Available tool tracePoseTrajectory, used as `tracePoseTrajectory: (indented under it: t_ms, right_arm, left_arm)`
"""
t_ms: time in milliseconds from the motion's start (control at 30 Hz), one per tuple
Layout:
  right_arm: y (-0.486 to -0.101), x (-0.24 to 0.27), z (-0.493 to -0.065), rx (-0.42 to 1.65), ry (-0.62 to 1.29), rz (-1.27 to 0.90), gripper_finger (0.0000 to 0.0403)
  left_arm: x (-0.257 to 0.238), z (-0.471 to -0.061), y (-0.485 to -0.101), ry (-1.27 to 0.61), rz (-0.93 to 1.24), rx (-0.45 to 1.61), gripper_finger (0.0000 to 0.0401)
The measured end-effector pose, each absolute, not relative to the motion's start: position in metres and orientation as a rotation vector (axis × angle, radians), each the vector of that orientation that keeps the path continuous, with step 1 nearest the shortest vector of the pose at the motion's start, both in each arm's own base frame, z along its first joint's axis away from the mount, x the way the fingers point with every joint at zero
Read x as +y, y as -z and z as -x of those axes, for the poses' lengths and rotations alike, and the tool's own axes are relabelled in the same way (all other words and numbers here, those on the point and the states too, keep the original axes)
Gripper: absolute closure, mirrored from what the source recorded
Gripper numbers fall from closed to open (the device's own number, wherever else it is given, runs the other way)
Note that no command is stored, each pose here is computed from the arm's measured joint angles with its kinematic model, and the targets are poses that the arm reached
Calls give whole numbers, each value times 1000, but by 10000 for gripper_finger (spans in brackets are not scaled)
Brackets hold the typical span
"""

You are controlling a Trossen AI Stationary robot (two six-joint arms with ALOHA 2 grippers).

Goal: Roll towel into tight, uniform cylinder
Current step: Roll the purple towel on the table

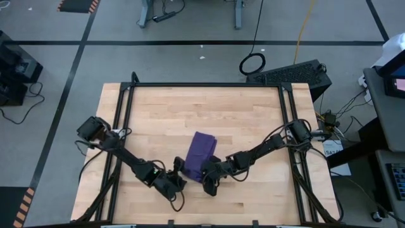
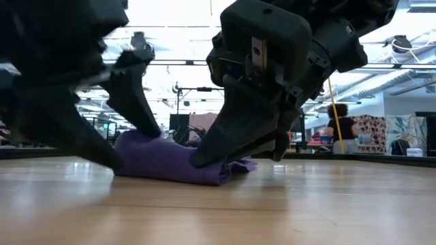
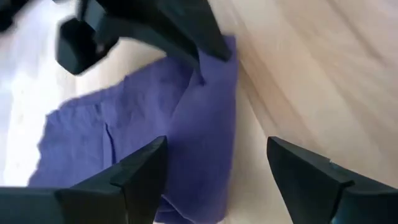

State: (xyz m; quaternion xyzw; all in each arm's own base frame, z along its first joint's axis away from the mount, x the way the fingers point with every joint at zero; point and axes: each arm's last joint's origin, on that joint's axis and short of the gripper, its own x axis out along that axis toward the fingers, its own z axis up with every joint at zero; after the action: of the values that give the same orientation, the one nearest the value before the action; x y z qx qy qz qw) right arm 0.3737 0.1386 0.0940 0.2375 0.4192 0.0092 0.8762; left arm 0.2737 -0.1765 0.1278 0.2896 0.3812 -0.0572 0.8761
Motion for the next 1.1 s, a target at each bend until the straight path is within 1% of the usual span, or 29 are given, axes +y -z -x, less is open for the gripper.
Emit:
tracePoseTrajectory:
  t_ms: [67, 133, 233, 333, 500, 533, 567, 633, 700, 800, 933, 1100]
  right_arm:
    - [-94, 138, -374, 876, -24, -501, 372]
    - [-94, 137, -374, 877, -24, -504, 372]
    - [-94, 137, -374, 878, -11, -530, 372]
    - [-94, 137, -375, 878, 14, -575, 372]
    - [-94, 134, -376, 878, 59, -662, 372]
    - [-94, 133, -376, 878, 61, -667, 372]
    - [-94, 133, -376, 878, 64, -670, 371]
    - [-94, 133, -376, 877, 65, -670, 371]
    - [-96, 133, -376, 874, 63, -667, 369]
    - [-104, 132, -375, 856, 54, -640, 350]
    - [-120, 133, -370, 824, 41, -505, 300]
    - [-136, 157, -357, 758, -23, -157, 229]
  left_arm:
    - [-172, -276, -123, 117, -601, 826, 123]
    - [-168, -277, -120, 124, -591, 853, 132]
    - [-165, -279, -118, 115, -564, 861, 167]
    - [-162, -281, -118, 100, -512, 873, 226]
    - [-158, -284, -117, 124, -426, 900, 348]
    - [-157, -284, -118, 130, -413, 902, 369]
    - [-156, -285, -118, 133, -399, 905, 380]
    - [-153, -286, -119, 142, -376, 910, 380]
    - [-151, -288, -119, 174, -346, 918, 372]
    - [-146, -292, -120, 218, -273, 936, 371]
    - [-135, -298, -121, 271, -159, 961, 380]
    - [-124, -303, -120, 326, -79, 987, 381]
